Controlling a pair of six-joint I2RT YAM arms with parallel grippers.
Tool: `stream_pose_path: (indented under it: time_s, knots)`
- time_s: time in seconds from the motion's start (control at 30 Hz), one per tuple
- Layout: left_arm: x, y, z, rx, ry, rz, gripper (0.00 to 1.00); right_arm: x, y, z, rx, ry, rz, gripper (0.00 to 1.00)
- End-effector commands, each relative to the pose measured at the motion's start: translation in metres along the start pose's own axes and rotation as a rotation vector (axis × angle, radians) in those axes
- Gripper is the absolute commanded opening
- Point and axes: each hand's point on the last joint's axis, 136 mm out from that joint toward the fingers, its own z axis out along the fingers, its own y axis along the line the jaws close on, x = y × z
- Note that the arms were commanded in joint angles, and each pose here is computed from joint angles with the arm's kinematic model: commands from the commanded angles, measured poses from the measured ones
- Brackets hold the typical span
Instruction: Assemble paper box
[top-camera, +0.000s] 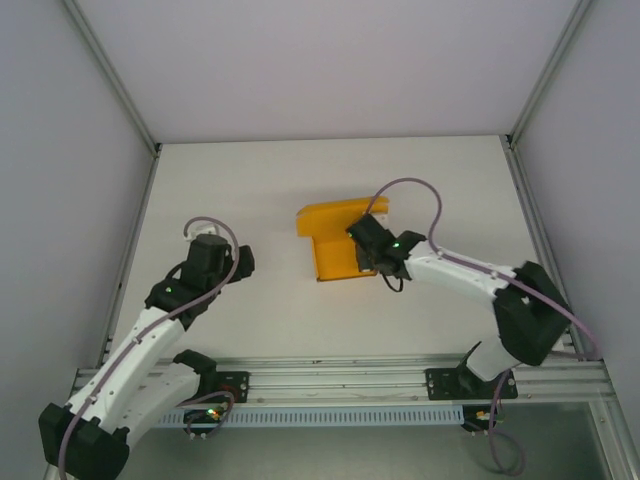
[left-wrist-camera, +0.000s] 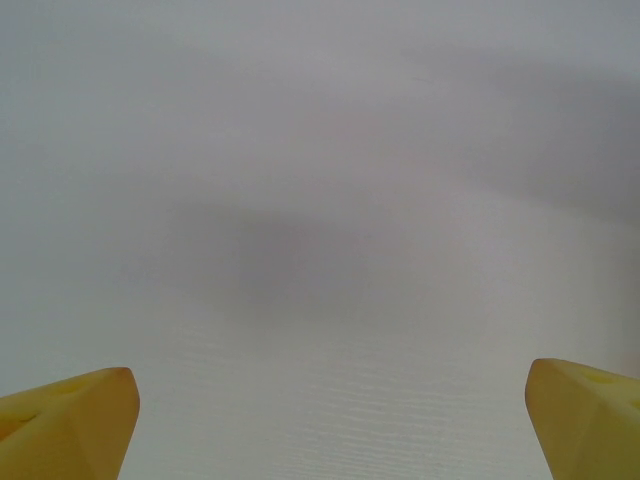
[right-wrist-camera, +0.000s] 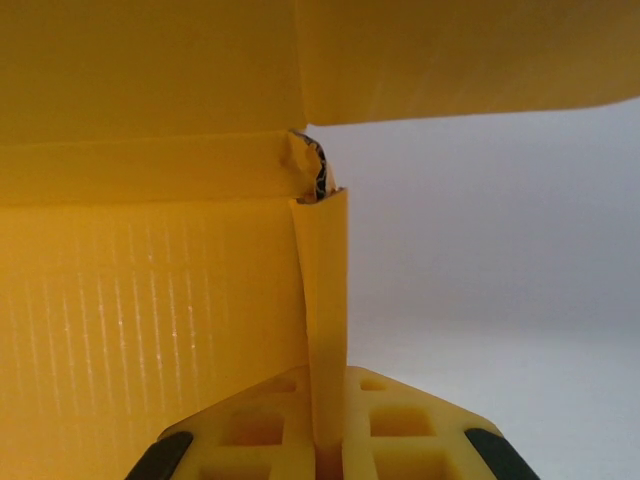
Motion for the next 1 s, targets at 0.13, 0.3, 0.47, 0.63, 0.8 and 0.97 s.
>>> stream_pose_path:
  time_s: [0.13,0.3,0.47,0.63,0.8,0.97]
  knots:
    - [0.009,-0.009,0.014,0.026,0.045,0.028,1.00,0.029,0.015,0.039,0.049,0.114,0.016,0.01]
    - [0.006,-0.024,0.019,0.087,0.050,0.054,1.00,0.035,0.019,0.044,0.061,0.121,0.022,0.15]
    - [0.005,-0.049,0.020,0.177,0.062,0.135,1.00,0.014,0.024,0.015,-0.017,0.040,0.051,0.46]
    - [0.001,-0.081,0.014,0.290,0.050,0.271,1.00,-0.006,0.017,-0.022,-0.091,-0.058,0.046,0.68]
    - [0.001,-0.109,0.012,0.414,0.059,0.388,1.00,-0.033,0.020,-0.057,-0.259,-0.190,-0.220,1.00]
    - [0.001,-0.138,0.016,0.527,0.105,0.536,1.00,-0.064,0.019,-0.082,-0.408,-0.257,-0.512,1.00]
